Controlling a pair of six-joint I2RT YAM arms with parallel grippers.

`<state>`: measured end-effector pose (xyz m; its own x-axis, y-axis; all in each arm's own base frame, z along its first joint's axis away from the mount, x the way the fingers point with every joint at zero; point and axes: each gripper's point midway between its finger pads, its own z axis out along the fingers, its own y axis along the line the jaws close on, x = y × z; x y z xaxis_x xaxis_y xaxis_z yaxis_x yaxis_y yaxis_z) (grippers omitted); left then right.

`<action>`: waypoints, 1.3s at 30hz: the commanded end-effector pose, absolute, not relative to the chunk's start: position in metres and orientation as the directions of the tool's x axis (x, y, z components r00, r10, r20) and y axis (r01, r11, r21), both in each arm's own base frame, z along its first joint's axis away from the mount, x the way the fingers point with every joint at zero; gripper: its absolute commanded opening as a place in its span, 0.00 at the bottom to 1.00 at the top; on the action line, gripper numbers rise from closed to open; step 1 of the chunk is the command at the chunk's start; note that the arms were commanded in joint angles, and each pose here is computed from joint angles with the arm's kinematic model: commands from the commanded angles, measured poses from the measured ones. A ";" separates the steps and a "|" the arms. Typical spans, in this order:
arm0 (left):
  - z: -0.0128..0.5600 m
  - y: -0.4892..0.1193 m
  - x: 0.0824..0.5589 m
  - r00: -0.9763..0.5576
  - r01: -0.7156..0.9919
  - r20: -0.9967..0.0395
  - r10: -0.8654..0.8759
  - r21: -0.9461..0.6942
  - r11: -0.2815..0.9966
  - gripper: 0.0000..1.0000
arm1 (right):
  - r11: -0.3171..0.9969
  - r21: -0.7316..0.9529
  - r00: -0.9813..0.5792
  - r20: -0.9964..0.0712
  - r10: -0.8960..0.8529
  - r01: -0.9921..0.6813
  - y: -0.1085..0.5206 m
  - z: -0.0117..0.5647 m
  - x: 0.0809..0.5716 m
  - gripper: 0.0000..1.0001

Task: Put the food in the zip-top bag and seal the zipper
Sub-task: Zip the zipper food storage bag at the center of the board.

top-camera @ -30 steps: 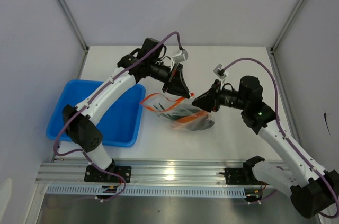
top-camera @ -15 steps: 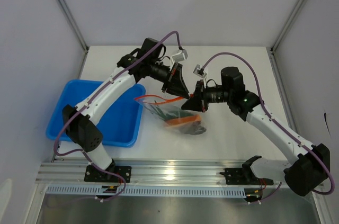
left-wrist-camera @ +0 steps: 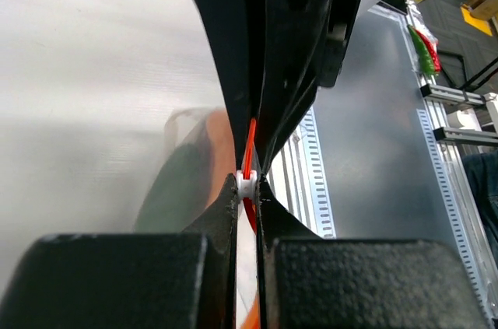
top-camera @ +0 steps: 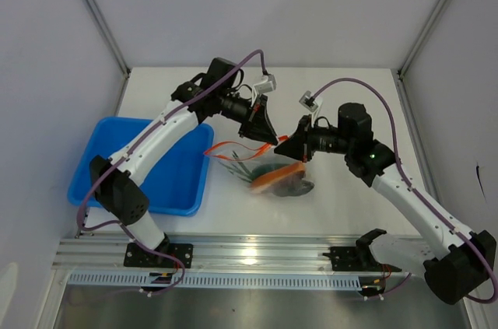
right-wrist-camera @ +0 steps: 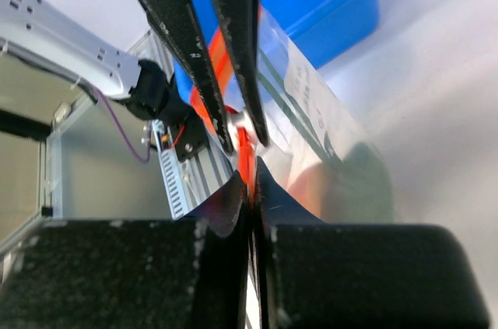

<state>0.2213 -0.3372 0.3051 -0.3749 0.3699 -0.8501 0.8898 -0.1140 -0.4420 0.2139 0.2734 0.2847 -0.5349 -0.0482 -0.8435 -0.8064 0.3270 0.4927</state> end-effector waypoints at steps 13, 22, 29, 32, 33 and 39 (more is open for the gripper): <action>0.296 -0.298 0.191 -0.387 0.914 -0.835 0.391 -0.402 0.045 0.01 | 0.455 0.501 -0.472 -0.862 0.186 -0.736 0.228 0.313 0.241 0.00; 0.291 -0.275 0.187 -0.384 0.923 -0.838 0.389 -0.341 0.178 0.01 | 0.486 0.510 -0.480 -0.855 0.197 -0.709 0.218 0.307 0.247 0.00; 0.286 -0.261 0.189 -0.394 0.911 -0.840 0.373 -0.305 0.277 0.00 | 0.541 0.529 -0.487 -0.841 0.235 -0.653 0.203 0.299 0.256 0.00; 0.278 -0.252 0.191 -0.419 0.890 -0.832 0.364 -0.296 0.347 0.01 | 0.554 0.536 -0.489 -0.837 0.247 -0.637 0.196 0.296 0.258 0.00; 0.279 -0.251 0.191 -0.421 0.887 -0.833 0.357 -0.297 0.352 0.01 | 0.549 0.539 -0.490 -0.835 0.249 -0.639 0.196 0.296 0.258 0.00; 0.274 -0.251 0.174 -0.416 0.902 -0.830 0.370 -0.327 0.281 0.01 | 0.294 0.532 -0.512 -0.846 0.149 -0.794 0.223 0.308 0.221 0.00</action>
<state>0.1808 -0.2532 0.2664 -0.4196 0.3893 -0.8200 0.8989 0.3038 -0.3157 0.2397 0.2098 0.2811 -0.5701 0.1865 -0.8002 -0.6733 0.4521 0.5850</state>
